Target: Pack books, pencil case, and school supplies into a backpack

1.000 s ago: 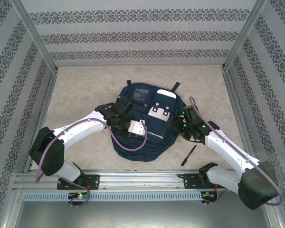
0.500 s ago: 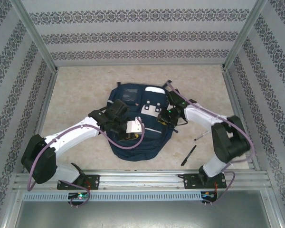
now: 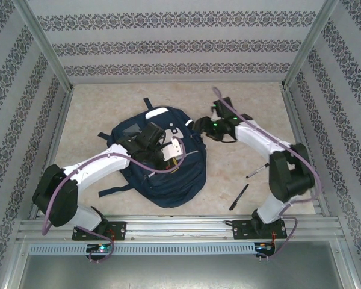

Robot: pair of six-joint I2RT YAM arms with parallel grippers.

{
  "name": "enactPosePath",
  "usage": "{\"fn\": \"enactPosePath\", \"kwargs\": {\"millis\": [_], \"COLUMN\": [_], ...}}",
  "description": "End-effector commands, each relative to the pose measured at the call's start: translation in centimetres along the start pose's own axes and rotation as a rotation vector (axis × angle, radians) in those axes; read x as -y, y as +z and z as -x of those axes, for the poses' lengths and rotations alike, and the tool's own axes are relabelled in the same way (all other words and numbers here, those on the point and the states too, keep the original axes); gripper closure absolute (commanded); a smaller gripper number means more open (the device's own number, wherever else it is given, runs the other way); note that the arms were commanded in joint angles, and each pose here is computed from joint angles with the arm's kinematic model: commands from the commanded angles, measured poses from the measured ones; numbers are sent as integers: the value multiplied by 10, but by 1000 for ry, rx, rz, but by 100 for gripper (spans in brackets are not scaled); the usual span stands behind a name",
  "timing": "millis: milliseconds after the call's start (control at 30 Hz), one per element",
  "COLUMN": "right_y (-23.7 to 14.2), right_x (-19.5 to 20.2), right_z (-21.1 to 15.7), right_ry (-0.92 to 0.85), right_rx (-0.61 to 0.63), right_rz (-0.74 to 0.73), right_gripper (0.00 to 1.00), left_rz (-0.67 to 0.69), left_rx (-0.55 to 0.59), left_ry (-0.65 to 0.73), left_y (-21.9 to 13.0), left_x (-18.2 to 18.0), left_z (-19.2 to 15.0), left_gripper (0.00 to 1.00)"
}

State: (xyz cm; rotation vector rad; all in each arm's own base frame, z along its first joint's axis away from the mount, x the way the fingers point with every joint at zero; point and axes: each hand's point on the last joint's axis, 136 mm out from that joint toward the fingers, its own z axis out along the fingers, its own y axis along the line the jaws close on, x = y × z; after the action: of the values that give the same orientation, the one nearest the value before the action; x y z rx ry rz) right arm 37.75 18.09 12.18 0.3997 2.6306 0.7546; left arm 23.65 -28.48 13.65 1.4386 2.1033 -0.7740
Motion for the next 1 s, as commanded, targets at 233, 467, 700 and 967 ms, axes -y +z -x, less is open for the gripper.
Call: {"fn": "enactPosePath", "kwargs": {"millis": [233,467,700,967], "right_y": [-81,-100,-82,-63], "right_x": [155,186,187,188], "right_z": [-112,-173,-184,-206], "right_ry": [455,546,477,562], "right_rx": [-32,-78,-163,-244], "right_rz": [-538,-638,-657,-667], "right_gripper": [38,45,55,58], "left_rz": [25,23,7,20], "left_rx": [390,449,485,517], "left_ry": [-410,-456,-465,-449], "left_y": [-34,-40,-41,-48], "left_x": [-69,-78,-81,-79], "left_z": [73,80,84,86], "left_gripper": [100,100,100,100]}}
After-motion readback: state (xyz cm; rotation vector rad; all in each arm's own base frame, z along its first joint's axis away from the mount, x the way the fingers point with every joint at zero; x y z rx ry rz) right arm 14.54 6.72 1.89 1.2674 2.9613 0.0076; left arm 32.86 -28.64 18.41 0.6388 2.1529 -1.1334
